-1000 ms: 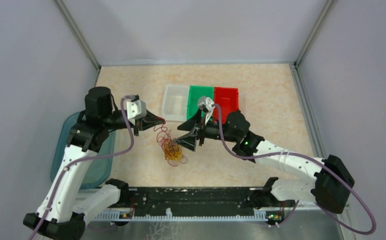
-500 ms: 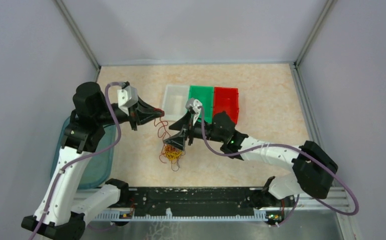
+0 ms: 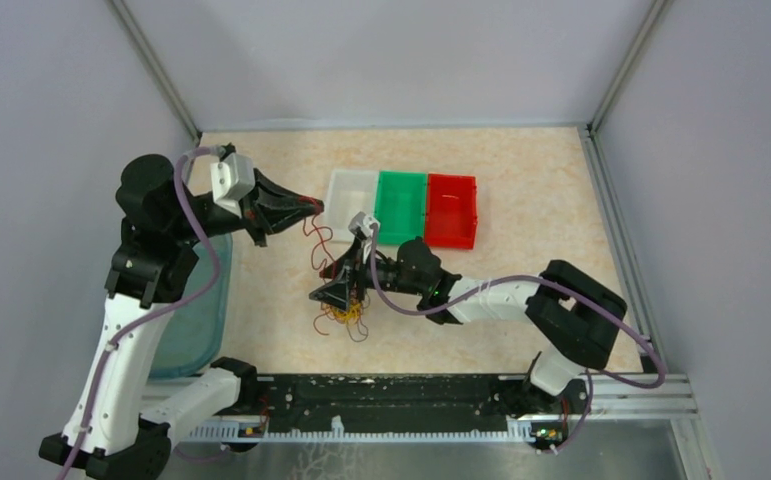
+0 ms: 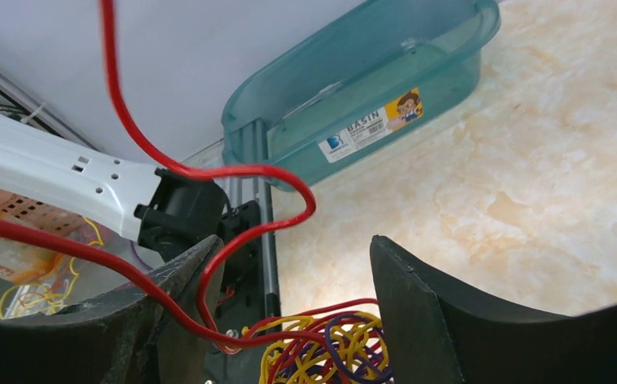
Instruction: Untangle the cables
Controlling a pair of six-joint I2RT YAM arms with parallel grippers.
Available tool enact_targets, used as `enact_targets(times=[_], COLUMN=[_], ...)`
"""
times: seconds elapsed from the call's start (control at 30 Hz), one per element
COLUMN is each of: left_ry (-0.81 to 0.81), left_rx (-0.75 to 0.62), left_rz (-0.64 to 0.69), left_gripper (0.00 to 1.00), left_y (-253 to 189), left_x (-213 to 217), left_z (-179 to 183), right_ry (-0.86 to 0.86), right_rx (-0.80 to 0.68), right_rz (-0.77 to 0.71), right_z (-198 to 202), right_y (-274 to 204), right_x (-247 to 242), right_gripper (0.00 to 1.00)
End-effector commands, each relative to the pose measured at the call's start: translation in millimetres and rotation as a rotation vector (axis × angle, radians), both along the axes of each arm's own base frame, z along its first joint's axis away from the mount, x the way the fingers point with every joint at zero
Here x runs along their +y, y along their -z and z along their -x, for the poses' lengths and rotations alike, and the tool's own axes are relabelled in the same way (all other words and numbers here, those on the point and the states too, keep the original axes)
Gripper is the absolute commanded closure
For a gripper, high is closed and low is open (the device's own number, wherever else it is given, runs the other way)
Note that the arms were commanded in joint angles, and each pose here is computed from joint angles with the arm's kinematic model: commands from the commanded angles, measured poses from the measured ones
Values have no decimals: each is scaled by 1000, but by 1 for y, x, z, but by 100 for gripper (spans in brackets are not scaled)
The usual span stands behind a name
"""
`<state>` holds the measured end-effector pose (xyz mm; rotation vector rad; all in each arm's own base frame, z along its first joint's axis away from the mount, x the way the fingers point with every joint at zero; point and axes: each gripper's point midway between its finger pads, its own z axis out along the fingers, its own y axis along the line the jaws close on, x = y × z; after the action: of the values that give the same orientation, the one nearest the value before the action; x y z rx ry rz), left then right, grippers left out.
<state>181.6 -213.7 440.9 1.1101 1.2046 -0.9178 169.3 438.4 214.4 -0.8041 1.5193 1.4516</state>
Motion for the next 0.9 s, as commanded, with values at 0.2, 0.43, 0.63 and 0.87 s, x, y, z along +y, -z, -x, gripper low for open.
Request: enact_targets(times=[0.2,0.43,0.63,0.87], left_ry=[-62,-117,-145,-256], left_rx=[-148,-239,-304,-460], left_rz=[111,164,194,257], left_gripper=[100,100,100,100], left_y=[-59,-101,-128,-173], left_x=[5,12,16,31], left_z=[1,1,4,0], right_ry=[67,152,235,308], right_rx=[74,103,102,98], right_rz=[-36,70,112,107], right_z=[8,4,-4,-9], right_y=[33,90,111,119], right_x=[-7,-27,-42,-58], right_gripper=[37,37,37,37])
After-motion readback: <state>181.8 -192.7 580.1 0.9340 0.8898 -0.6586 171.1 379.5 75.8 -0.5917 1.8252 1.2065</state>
